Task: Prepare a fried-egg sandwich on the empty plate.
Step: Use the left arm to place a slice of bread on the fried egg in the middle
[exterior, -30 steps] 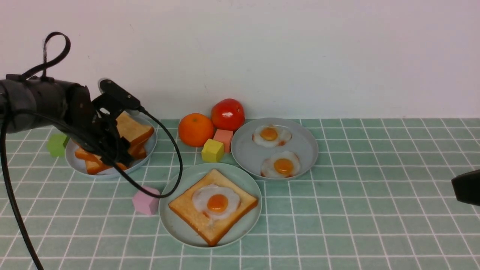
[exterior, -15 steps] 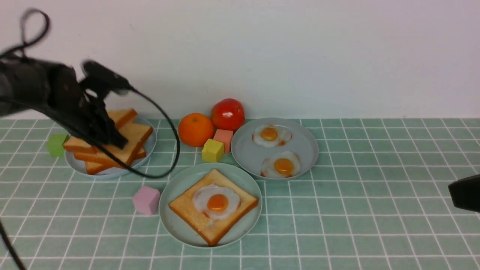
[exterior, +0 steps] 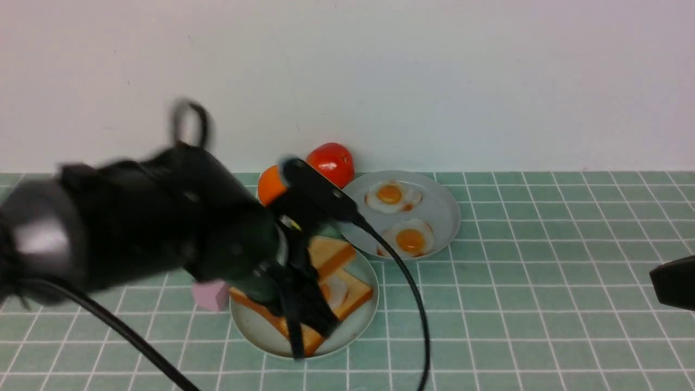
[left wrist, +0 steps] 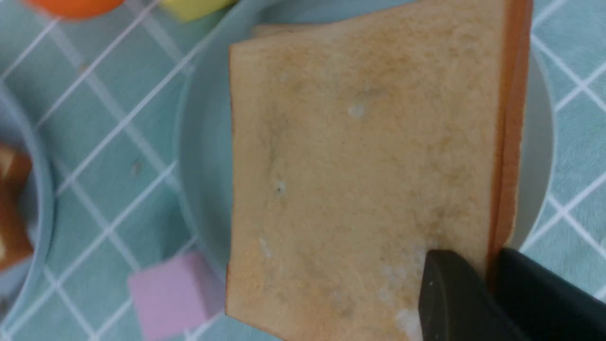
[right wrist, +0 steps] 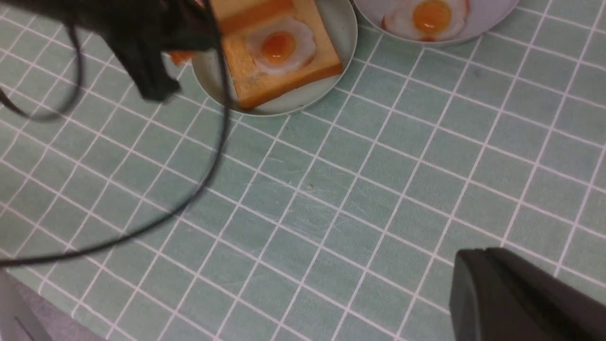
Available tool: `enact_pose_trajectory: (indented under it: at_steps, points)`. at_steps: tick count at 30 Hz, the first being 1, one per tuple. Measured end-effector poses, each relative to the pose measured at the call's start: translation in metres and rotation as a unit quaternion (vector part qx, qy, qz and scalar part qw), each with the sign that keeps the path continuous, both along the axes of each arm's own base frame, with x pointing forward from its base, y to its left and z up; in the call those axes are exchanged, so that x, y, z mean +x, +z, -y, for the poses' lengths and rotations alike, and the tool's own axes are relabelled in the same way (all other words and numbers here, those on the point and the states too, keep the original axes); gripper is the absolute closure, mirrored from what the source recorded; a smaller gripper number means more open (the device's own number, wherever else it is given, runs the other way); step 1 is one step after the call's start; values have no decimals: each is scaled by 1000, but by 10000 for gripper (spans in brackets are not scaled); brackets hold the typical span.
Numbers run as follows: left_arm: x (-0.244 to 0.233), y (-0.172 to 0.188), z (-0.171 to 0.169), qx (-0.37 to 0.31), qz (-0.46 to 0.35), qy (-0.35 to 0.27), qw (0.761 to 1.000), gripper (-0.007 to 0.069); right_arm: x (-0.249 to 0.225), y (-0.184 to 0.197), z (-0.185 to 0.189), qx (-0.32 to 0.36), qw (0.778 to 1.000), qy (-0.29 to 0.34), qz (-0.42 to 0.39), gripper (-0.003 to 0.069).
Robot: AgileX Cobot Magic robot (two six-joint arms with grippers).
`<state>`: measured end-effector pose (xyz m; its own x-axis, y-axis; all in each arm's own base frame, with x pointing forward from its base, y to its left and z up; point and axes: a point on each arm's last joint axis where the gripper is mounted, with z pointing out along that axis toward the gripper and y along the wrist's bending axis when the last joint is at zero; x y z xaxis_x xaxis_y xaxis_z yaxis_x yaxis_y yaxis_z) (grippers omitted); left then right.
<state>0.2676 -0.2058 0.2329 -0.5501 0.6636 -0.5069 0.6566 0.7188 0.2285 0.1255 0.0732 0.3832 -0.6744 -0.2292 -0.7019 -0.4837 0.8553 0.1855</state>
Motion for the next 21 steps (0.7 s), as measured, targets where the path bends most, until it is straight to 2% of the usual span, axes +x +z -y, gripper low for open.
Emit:
enact_pose_trajectory:
  at_steps: [9,17,21]
  points:
    - [9,-32,17,32,21,3,999,538,-5,-3,-2,7,999,13,-32,641]
    - [10,-31,21,11,20,7,1000,537,-7,-3,-2,6,999,16,-42,638]
    - [10,-31,21,5,16,12,1000,488,-7,-4,-2,6,999,17,-43,637]
